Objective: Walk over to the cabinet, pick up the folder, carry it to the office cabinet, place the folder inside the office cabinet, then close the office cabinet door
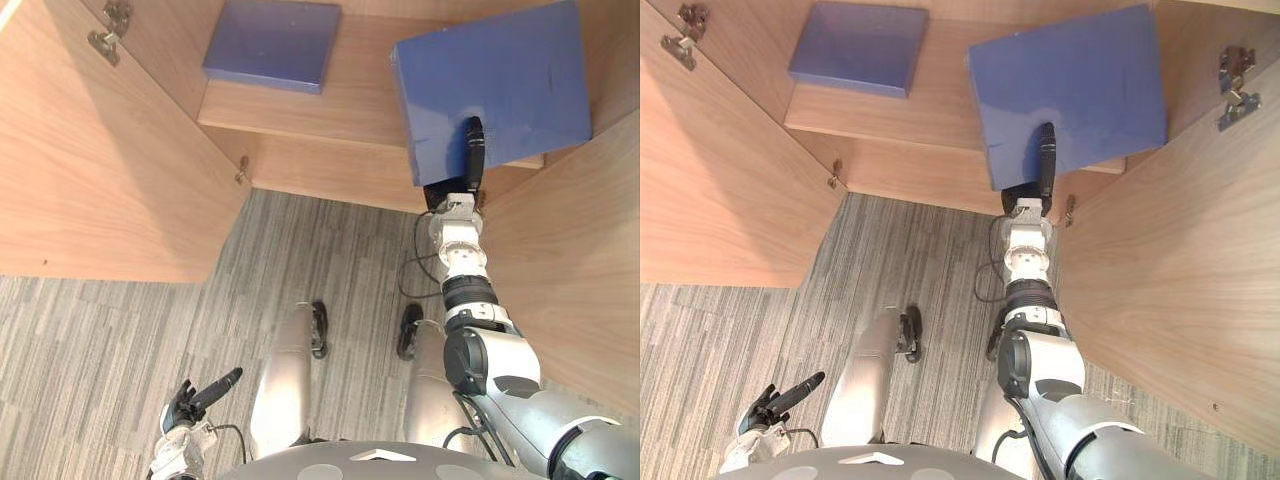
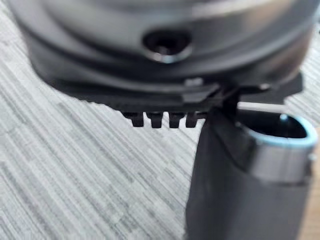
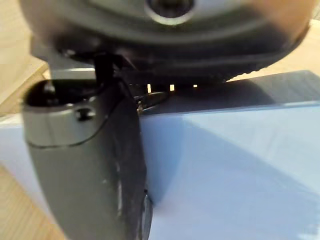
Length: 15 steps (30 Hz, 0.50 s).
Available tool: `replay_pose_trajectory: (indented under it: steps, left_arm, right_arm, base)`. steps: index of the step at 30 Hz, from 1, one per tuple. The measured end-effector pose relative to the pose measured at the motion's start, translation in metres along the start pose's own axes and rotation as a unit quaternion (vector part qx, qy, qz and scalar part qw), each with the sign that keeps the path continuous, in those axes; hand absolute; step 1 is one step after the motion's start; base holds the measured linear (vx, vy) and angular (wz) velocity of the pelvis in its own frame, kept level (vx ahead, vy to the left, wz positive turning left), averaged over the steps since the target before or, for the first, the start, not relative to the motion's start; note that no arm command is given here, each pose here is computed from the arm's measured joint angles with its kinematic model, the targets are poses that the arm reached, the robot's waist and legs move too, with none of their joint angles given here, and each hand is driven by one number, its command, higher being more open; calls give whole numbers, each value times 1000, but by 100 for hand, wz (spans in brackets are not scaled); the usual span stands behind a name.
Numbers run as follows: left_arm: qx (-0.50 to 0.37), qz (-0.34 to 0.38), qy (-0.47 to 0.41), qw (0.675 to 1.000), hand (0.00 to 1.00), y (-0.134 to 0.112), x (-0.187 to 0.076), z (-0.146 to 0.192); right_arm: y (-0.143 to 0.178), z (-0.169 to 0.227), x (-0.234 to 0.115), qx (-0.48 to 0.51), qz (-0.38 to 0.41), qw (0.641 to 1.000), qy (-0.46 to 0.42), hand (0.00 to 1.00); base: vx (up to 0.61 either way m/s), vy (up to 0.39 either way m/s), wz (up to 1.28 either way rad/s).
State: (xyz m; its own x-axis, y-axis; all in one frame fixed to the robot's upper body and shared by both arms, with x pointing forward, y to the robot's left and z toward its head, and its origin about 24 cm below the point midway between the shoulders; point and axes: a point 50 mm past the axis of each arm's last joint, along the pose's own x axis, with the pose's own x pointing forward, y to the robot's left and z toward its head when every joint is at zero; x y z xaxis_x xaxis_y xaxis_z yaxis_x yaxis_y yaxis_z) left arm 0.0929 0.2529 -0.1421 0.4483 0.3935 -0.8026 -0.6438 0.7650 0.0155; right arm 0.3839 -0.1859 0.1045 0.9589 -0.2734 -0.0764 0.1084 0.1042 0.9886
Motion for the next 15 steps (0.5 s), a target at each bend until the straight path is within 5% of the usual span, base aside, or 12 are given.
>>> replay_pose_trajectory:
  steps: [8,15]
  left_arm:
    - [-42,6,-6,999,100,-1,0,1]
    - [-66,14,-14,998,100,2,0,4]
  right_arm:
    - [65,9,14,135,34,989,-44,0]
    - [117,33,19,153,75,983,-74,0]
  base:
    - [48,-2,8]
    - [26,13,14]
